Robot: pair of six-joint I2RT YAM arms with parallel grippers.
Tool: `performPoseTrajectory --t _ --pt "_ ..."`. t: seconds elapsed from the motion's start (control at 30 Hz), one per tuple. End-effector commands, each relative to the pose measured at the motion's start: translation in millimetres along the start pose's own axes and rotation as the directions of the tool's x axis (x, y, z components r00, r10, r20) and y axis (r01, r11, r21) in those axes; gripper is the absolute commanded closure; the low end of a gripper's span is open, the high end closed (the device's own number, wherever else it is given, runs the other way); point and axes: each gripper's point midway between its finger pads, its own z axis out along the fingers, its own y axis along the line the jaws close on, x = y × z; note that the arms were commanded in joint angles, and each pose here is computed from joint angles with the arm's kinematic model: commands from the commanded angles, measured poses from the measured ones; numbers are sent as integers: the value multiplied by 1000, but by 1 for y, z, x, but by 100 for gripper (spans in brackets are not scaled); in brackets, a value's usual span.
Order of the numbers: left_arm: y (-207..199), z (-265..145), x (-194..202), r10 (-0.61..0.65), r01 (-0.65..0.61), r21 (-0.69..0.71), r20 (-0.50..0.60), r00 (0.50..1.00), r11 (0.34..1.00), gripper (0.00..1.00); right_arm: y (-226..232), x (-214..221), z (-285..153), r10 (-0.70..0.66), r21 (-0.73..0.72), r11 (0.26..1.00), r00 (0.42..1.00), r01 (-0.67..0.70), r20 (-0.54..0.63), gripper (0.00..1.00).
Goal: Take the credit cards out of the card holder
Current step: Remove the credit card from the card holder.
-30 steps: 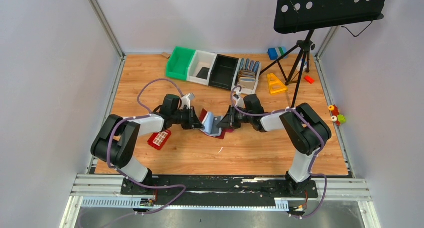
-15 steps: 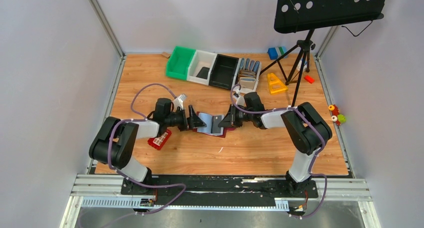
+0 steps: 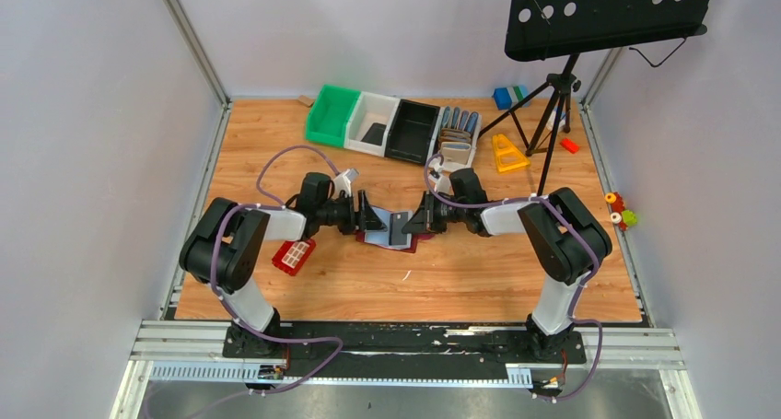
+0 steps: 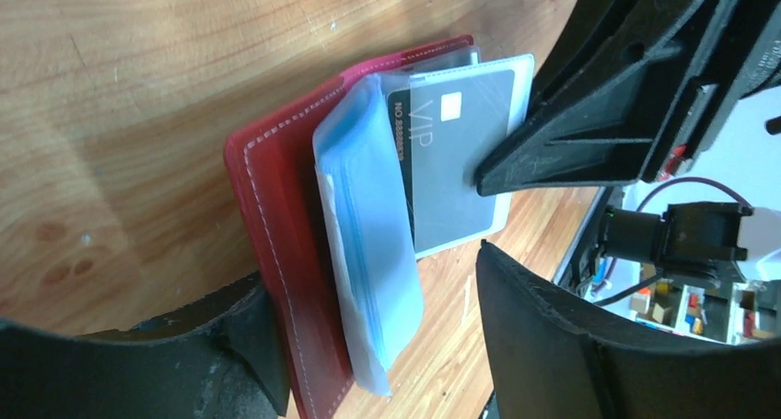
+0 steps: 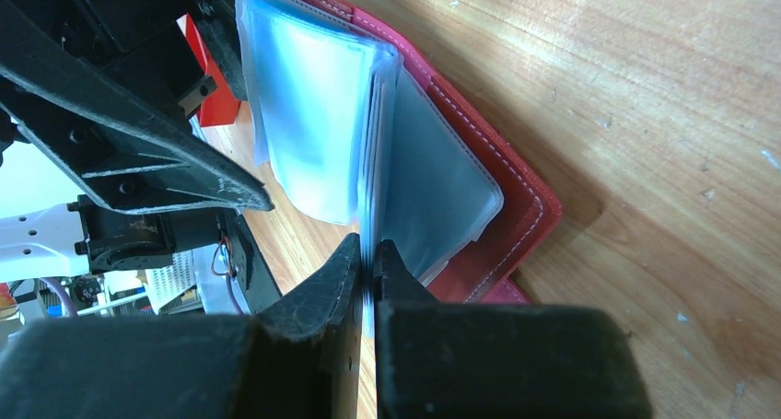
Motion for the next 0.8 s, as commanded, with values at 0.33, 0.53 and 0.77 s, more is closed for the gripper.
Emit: performPoseTrajectory --t 0.33,0.53,0.77 --pt "13 4 3 56 -58 -105 -29 998 993 98 8 -17 -14 -85 12 996 995 84 51 91" --pt "-32 -15 -10 82 -82 16 41 996 996 100 4 -24 -35 -129 80 989 988 122 85 42" --pt "-89 -46 -27 113 -131 138 132 985 982 100 26 -29 -71 -243 114 968 954 225 177 0"
